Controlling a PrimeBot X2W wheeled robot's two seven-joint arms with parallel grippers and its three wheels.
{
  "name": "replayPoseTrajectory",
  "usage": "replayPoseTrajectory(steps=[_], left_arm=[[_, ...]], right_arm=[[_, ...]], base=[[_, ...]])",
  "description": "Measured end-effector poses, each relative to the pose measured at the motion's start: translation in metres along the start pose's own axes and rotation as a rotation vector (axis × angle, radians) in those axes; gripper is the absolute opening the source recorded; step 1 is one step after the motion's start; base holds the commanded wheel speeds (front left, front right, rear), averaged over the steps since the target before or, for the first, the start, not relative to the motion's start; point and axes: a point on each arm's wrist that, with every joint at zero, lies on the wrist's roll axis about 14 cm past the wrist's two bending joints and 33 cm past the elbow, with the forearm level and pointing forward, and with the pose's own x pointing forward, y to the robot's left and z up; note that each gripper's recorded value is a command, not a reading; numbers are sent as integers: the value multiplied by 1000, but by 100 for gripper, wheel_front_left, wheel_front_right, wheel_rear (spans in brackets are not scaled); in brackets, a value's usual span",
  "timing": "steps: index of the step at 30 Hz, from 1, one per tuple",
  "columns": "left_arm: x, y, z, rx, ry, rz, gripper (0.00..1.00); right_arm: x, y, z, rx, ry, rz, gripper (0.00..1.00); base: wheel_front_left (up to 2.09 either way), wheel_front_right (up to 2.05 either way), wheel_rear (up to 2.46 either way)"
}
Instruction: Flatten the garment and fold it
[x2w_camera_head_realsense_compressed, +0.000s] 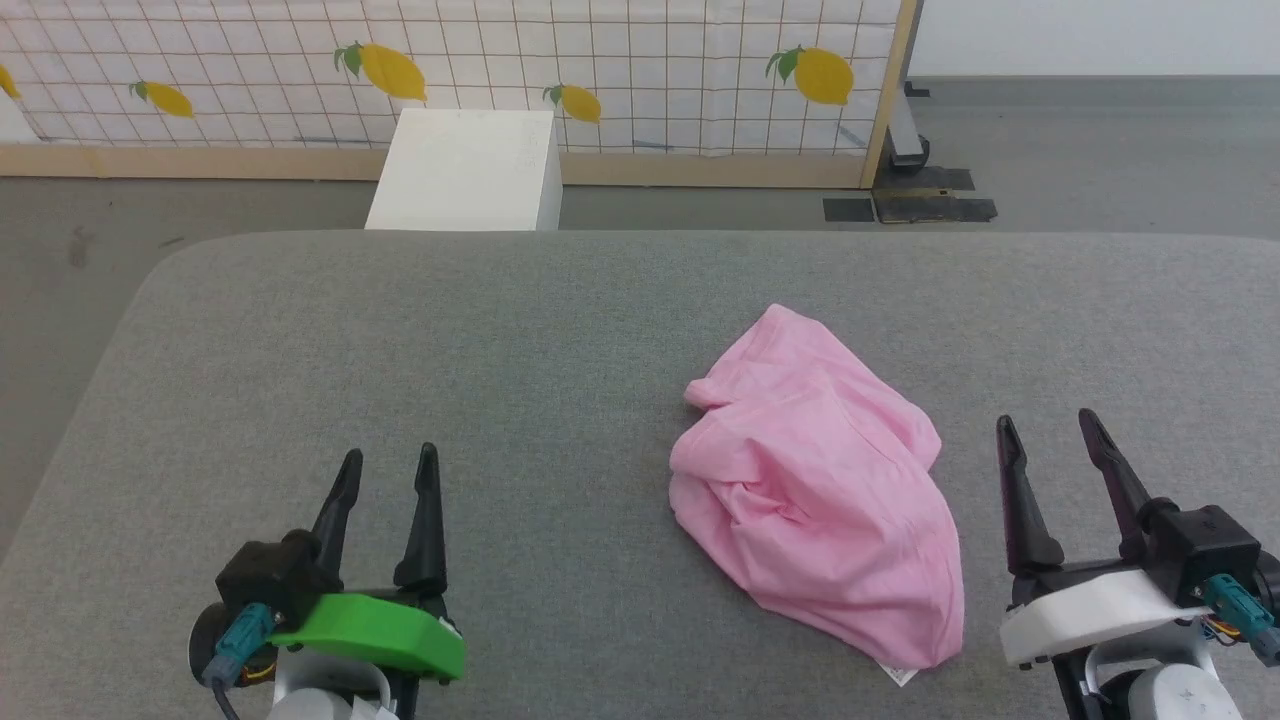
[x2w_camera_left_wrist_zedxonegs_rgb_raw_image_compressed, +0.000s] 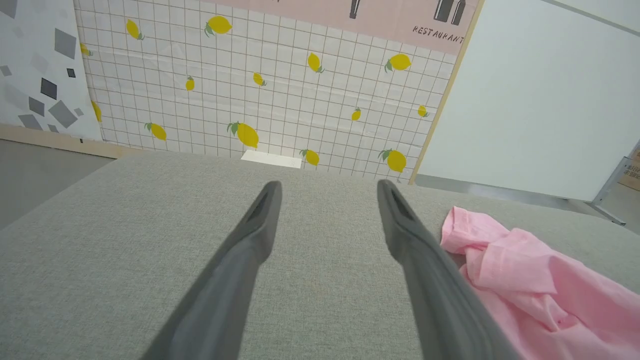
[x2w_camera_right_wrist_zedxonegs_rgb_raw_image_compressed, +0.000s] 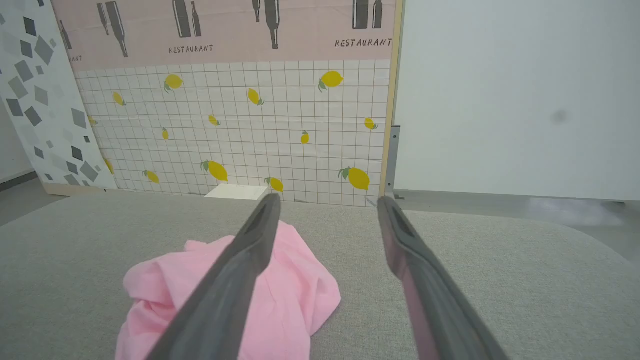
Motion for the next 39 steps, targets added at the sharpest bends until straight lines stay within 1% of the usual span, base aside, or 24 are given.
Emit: replayPoseTrajectory(steps=[17,19,21,26,29,32,35,39], left_arm=[[1,-1,-6,10,17,-5,100],[1,-2,-7,7,21,-8,100],[3,-9,-9,-21,24,-25,100],[31,-57,-10,-74,39,-168,100],[51,-89,-15,-108,105,-251,100],[67,-117,-32,-112,239,-318,100],[79,-136,-49,-99,377,-360,100],[85,-155,-79,-44,595,-401,100]], right_arm=[[-2,-3,-3,1,10,-8,100],[-2,-3,-3,1,10,-9,100],[-1,-3,-4,1,12,-9,100],[-1,-1,-7,2,21,-5,100],[-3,-2,-7,1,23,-9,100],[-6,-6,-9,-1,32,-21,100],[-10,-10,-12,-3,46,-32,100],[-15,-17,-17,-7,62,-57,100]], base=[[0,0,0],[0,0,0],[0,0,0],[0,0,0],[0,0,0],[0,0,0],[0,0,0],[0,0,0]])
